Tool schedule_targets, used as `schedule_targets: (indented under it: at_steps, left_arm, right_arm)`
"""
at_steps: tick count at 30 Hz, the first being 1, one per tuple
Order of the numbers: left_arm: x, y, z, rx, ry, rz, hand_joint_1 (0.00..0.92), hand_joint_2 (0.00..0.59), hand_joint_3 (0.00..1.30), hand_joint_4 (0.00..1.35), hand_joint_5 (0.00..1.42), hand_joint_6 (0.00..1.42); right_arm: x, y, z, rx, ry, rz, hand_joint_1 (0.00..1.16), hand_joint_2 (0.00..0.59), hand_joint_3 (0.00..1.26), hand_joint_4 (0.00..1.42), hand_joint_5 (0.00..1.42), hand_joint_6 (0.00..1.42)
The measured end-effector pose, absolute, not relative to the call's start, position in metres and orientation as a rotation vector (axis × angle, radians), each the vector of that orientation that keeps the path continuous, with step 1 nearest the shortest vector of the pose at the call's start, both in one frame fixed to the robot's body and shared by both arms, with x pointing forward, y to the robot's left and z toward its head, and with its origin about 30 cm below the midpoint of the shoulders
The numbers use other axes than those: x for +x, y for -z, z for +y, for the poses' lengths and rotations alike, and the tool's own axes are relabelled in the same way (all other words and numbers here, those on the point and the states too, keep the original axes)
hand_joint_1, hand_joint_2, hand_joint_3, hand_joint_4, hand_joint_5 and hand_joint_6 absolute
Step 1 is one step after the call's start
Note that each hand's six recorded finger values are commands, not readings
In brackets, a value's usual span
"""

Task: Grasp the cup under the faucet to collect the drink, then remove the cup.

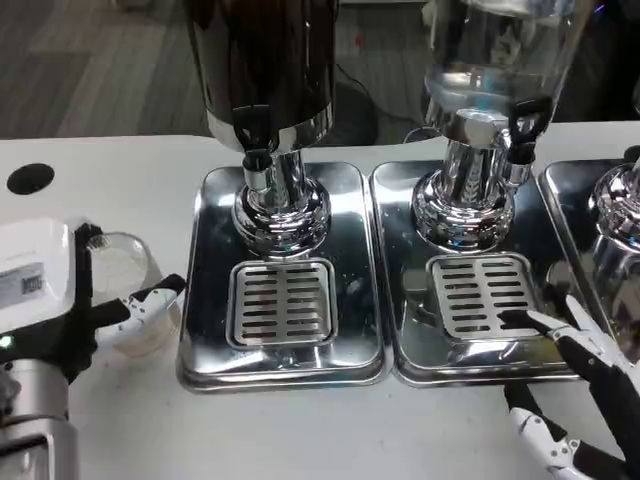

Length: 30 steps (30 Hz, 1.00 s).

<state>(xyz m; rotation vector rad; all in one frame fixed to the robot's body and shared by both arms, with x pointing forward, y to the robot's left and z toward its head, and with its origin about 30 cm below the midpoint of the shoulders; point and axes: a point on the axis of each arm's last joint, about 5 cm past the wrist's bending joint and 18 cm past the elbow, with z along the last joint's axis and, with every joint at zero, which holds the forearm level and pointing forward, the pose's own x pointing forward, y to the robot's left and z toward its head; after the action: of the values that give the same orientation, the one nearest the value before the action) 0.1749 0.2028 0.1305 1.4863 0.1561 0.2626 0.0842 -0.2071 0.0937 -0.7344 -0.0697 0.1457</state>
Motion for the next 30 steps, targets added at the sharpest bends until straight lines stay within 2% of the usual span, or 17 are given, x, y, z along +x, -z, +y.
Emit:
schedule_targets:
  at_steps: [15,30]
  left_arm:
    - [0.189,-0.135,0.172,1.406,-0.21,0.062,0.279,0.157,0.5,0.59,0.77,0.86]
    - [0.204,-0.126,0.144,1.36,-0.126,0.051,0.274,0.152,0.5,0.59,0.77,0.86]
  right_arm:
    - [0.081,-0.095,-0.215,-0.728,-0.116,-0.057,0.58,0.402,0.22,0.0,0.0,0.0]
    - [0.08,-0.097,-0.22,-0.713,-0.106,-0.066,0.58,0.403,0.22,0.0,0.0,0.0]
